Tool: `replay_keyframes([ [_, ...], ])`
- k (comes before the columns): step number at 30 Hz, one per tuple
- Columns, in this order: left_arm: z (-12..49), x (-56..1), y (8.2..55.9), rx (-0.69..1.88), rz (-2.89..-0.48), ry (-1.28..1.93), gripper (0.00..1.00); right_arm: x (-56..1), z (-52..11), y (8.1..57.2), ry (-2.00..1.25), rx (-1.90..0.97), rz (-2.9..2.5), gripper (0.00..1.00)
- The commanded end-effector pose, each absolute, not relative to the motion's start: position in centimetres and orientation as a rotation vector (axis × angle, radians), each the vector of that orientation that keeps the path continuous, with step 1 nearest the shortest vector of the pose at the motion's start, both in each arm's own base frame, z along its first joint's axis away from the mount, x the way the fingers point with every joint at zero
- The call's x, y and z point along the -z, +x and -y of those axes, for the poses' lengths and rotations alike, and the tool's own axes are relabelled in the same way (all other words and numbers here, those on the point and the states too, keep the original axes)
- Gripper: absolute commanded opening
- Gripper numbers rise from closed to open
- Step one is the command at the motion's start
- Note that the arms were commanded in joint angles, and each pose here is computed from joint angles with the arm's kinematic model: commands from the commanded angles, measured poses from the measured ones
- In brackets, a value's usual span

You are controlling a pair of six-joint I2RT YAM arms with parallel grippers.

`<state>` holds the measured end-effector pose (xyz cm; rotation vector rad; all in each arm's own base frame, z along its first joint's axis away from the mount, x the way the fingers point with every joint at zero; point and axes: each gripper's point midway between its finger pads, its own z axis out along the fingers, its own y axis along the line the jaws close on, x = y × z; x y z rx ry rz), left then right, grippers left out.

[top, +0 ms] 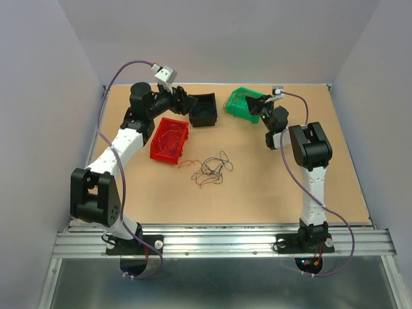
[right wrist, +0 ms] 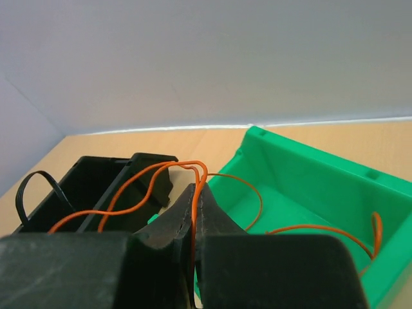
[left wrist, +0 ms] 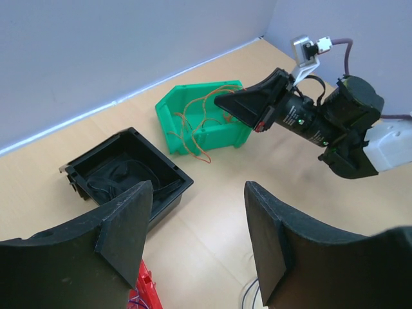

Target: Untangle the cables

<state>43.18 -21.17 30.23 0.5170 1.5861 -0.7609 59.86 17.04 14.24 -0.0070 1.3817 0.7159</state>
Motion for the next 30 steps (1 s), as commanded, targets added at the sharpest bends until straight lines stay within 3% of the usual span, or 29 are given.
replay_keyframes([
  [1, 21.8, -31.1, 44.1, 0.772, -1.554, 0.547, 0.69, -18.3, -15.1, 58.8, 0.085, -0.657, -1.267, 0.01],
  [9, 21.4, -31.4, 44.0, 0.734, -1.543, 0.541, 0.69, -17.7, -14.5, 60.7, 0.151, -0.628, -1.367, 0.0],
  [21, 21.8, -30.9, 44.0, 0.734, -1.552, 0.554, 0.69, -12.4, -13.3, 63.0, 0.212, -0.436, -1.792, 0.01],
  [30, 21.9, -31.0, 43.8, 0.729, -1.55, 0.558, 0.69, -9.9, -13.0, 62.6, 0.138, -0.314, -2.095, 0.01],
])
